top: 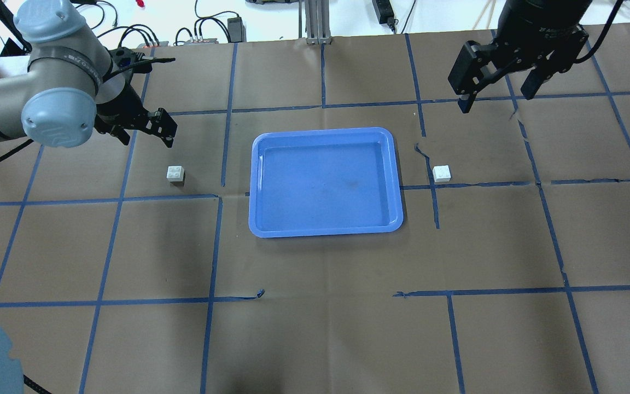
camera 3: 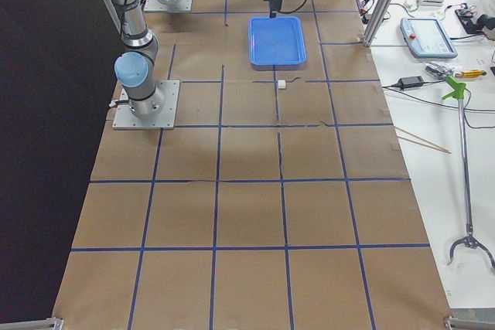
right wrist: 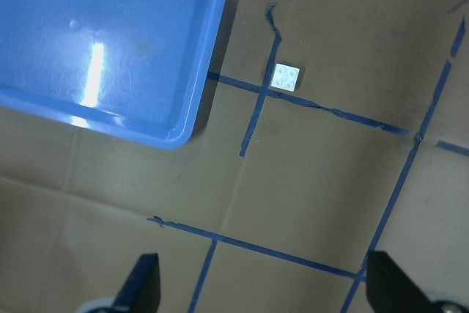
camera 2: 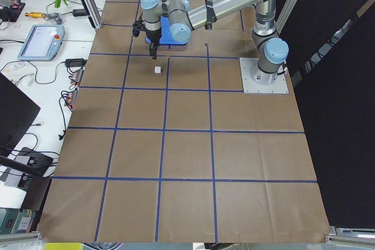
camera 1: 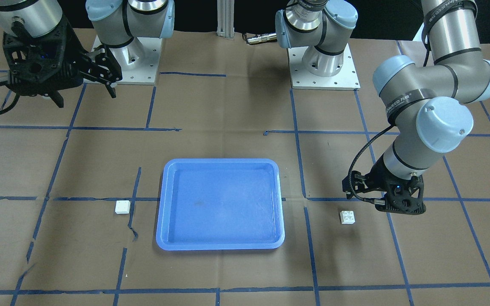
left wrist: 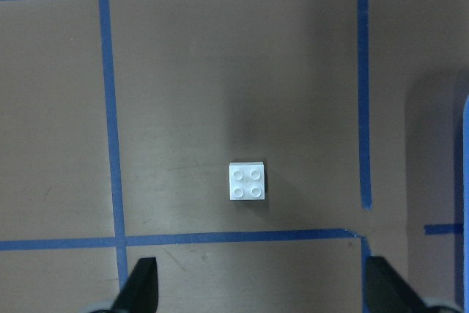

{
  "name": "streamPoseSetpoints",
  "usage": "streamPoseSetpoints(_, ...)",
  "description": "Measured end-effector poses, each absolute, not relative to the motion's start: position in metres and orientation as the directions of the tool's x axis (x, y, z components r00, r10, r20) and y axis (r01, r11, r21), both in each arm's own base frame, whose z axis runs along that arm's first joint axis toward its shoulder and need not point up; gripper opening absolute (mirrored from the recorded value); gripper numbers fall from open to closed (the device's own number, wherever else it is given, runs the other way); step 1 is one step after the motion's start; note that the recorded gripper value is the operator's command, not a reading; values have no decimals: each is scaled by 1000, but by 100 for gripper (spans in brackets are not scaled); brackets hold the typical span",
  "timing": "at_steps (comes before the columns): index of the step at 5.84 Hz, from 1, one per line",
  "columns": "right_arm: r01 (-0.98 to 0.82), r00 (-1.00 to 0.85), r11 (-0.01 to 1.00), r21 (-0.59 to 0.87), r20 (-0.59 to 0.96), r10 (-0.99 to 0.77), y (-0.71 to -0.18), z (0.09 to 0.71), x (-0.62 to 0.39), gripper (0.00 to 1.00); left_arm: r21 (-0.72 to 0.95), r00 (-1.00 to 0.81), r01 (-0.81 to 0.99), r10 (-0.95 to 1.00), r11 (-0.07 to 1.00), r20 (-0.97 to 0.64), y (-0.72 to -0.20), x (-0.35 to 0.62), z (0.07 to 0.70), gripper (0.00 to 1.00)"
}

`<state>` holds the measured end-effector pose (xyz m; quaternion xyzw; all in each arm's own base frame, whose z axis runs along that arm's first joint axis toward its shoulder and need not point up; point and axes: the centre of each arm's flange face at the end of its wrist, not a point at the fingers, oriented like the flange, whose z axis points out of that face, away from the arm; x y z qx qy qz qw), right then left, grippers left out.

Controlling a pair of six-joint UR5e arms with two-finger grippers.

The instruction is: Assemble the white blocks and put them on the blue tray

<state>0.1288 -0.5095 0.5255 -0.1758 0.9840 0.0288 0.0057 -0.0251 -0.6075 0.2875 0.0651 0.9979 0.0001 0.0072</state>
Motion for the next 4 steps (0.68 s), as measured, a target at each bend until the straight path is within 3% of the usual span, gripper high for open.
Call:
streamPoseSetpoints(1,-545,-839,837,60,-35,-543,-511,522,126,100,27,-989,145,146,989,-8,-615,-23,257,99)
streamPoseSetpoints(2,-747,-665,663,51,-50,-745,-513,520,122,100,50,-989,150,150,988,-1,-618,-22,230,97)
streamPoseSetpoints(4,-985,-172,172,12,-62,-983,-520,520,100,100,99,-989,150,149,984,14,-617,-22,196,90)
